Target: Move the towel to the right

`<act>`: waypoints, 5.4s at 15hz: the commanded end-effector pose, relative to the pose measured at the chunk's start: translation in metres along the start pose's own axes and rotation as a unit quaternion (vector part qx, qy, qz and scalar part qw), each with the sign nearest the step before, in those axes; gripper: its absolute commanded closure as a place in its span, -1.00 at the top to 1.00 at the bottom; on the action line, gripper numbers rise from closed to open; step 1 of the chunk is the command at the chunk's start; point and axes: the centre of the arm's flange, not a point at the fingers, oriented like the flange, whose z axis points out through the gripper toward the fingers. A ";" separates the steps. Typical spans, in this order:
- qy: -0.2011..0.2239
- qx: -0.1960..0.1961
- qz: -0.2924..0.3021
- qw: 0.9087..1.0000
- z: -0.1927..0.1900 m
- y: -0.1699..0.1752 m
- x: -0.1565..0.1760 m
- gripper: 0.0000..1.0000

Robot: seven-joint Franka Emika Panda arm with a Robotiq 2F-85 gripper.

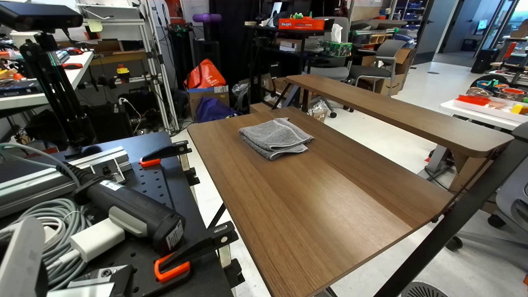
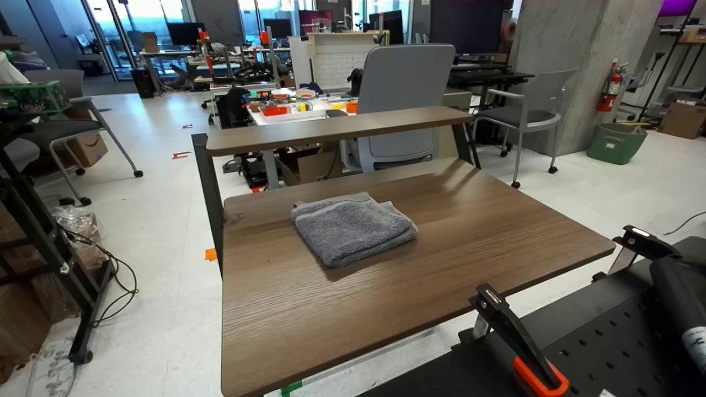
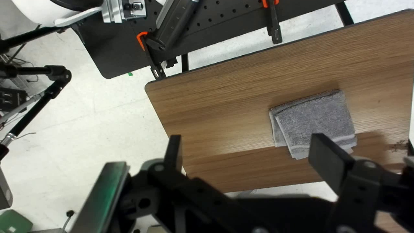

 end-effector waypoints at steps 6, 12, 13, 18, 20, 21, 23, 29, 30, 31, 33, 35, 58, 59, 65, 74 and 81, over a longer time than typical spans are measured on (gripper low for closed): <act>0.039 0.020 0.087 0.995 0.043 -0.027 0.052 1.00; 0.025 0.047 0.146 0.988 0.121 -0.064 0.103 1.00; 0.018 0.051 0.150 0.987 0.137 -0.072 0.108 1.00; -0.017 0.060 0.164 0.984 0.206 -0.112 0.129 1.00; -0.033 0.065 0.170 0.983 0.230 -0.127 0.140 1.00; -0.043 0.064 0.175 0.982 0.244 -0.134 0.148 1.00; -0.065 0.058 0.184 0.979 0.270 -0.145 0.164 1.00; -0.101 0.040 0.191 0.976 0.335 -0.187 0.192 1.00; -0.105 0.040 0.191 0.975 0.343 -0.195 0.194 1.00; -0.110 0.040 0.190 0.975 0.350 -0.202 0.195 1.00; -0.118 0.045 0.188 0.974 0.362 -0.215 0.198 1.00; -0.126 0.048 0.186 0.973 0.374 -0.223 0.199 1.00; -0.160 -0.012 0.203 0.966 0.478 -0.137 0.212 1.00; -0.163 -0.017 0.210 0.964 0.484 -0.123 0.210 1.00; -0.180 -0.053 0.254 0.949 0.502 -0.041 0.186 1.00; -0.186 -0.061 0.279 0.940 0.466 0.035 0.186 1.00; -0.164 -0.041 0.232 0.958 0.425 0.031 0.201 1.00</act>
